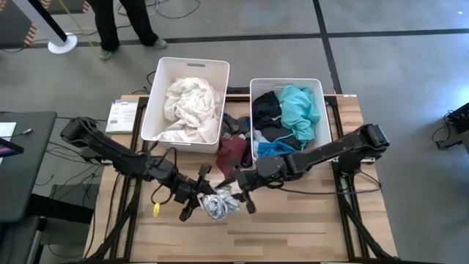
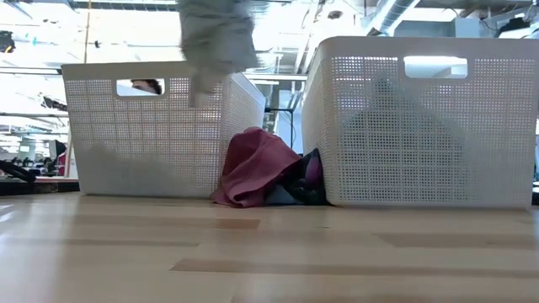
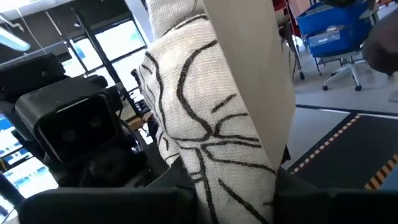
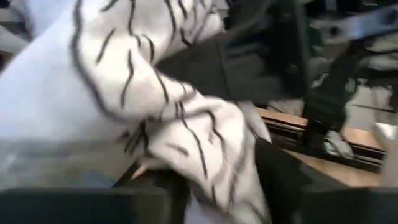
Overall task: Sort clothes
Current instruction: Put the white-black patterned shirt into the left white laundry bin
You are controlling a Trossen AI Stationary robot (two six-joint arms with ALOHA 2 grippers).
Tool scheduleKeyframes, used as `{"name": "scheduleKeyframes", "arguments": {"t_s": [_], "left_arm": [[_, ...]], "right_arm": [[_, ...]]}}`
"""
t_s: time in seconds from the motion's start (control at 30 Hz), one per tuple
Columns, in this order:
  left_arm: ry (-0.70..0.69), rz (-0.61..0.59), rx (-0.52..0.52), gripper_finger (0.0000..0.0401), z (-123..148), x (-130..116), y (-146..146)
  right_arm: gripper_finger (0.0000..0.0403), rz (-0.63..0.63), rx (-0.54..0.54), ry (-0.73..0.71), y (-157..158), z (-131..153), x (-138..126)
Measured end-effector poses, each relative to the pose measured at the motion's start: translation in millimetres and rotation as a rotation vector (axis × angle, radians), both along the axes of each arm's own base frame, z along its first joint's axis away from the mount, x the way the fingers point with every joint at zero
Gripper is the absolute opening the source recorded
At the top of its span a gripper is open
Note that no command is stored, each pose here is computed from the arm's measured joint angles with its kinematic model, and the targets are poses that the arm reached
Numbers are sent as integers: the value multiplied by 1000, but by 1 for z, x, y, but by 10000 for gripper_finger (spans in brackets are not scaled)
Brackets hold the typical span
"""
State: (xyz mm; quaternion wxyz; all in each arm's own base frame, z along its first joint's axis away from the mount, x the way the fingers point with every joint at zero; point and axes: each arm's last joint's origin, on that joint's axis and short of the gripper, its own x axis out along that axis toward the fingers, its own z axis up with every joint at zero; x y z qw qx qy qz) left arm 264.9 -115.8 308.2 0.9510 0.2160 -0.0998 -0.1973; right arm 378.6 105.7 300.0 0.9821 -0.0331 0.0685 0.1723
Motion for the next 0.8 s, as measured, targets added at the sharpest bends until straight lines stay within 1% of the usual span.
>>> {"name": "scheduleKeyframes", "arguments": {"t_s": [0.13, 0.2, 0.27, 0.4, 0.63, 0.8], "left_arm": [[-2, 41, 20, 61, 13, -15, 7], [-13, 84, 36, 61, 21, -25, 11], [-31, 128, 50, 61, 29, -35, 16], [-88, 238, 80, 61, 48, -59, 30], [-231, 445, 120, 61, 77, -98, 58], [-283, 614, 172, 61, 87, -115, 78]], "right_arm": [[269, -47, -17, 25, 0, 12, -13], [297, -74, -21, 53, 1, 17, -20], [313, -101, -25, 72, 2, 21, -27], [320, -130, -48, 95, 8, 28, -39], [311, -139, -85, 176, 19, 23, -50], [310, -155, -89, 237, 20, 17, -52]]}}
